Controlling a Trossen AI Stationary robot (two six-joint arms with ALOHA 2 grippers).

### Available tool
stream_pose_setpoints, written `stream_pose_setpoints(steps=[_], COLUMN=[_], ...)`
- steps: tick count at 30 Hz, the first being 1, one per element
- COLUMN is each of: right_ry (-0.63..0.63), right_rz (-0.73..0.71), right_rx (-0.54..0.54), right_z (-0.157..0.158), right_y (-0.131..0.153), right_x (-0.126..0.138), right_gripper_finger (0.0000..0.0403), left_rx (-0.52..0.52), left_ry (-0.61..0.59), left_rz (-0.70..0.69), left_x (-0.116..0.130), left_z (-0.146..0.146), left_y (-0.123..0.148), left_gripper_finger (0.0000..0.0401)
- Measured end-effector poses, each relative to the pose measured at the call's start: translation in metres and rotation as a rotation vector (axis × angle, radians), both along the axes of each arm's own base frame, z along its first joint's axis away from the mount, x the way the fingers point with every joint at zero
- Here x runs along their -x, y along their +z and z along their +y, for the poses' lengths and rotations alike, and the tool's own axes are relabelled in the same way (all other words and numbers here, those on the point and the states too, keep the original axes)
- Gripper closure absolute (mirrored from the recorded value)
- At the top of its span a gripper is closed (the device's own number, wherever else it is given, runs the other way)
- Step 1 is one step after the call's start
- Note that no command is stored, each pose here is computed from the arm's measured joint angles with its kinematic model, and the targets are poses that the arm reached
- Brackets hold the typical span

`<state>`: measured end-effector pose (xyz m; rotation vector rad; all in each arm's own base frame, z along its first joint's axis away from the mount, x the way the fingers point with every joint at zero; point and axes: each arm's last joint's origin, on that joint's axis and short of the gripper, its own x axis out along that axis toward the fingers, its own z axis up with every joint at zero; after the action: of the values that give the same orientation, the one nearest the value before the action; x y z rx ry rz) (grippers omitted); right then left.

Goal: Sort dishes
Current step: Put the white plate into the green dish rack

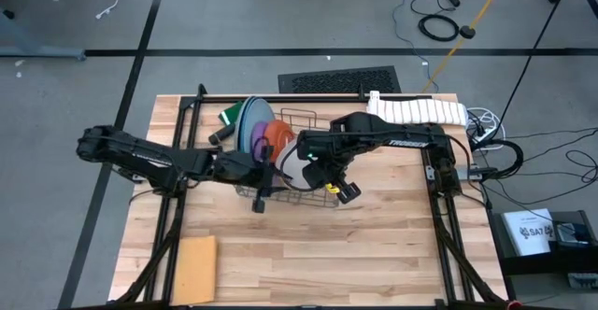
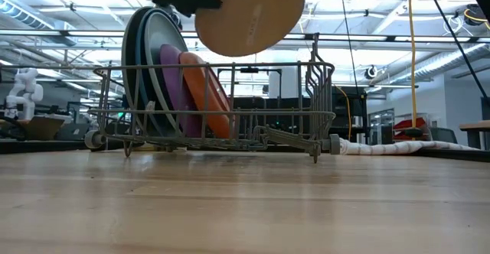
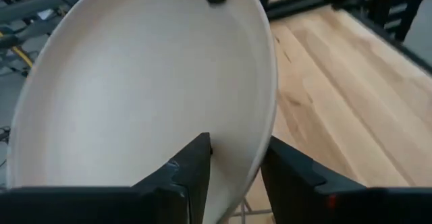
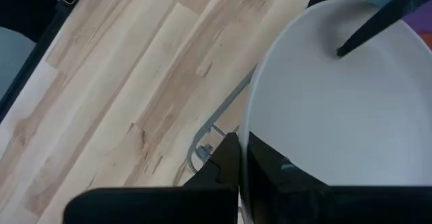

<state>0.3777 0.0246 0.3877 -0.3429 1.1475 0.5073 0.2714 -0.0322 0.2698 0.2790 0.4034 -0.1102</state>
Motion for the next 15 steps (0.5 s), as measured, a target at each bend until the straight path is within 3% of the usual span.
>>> stream_pose_setpoints(steps=[5,11,15], right_ry=[-0.021,-0.117,-0.184], right_rz=[0.016,0.031,0.019], right_rx=[-0.01,-0.027,0.018], right_z=[0.004,0.005,0.007], right_y=[0.0,0.001,0.002], right_x=[0.002,0.002,0.002], right_gripper_finger=[0.0402,0.0373,0.0336], left_rx=[-0.02,-0.021,0.01], left_ry=[0.012,-0.006,-0.005], left_rz=[0.04,0.09,0.063], left_x=[-0.017,-0.023,-0.023], left_z=[-0.002,-0.004,-0.007], left_y=[0.001,0.011,0.017], left_gripper_finger=[0.0283,0.0378,0.0392])
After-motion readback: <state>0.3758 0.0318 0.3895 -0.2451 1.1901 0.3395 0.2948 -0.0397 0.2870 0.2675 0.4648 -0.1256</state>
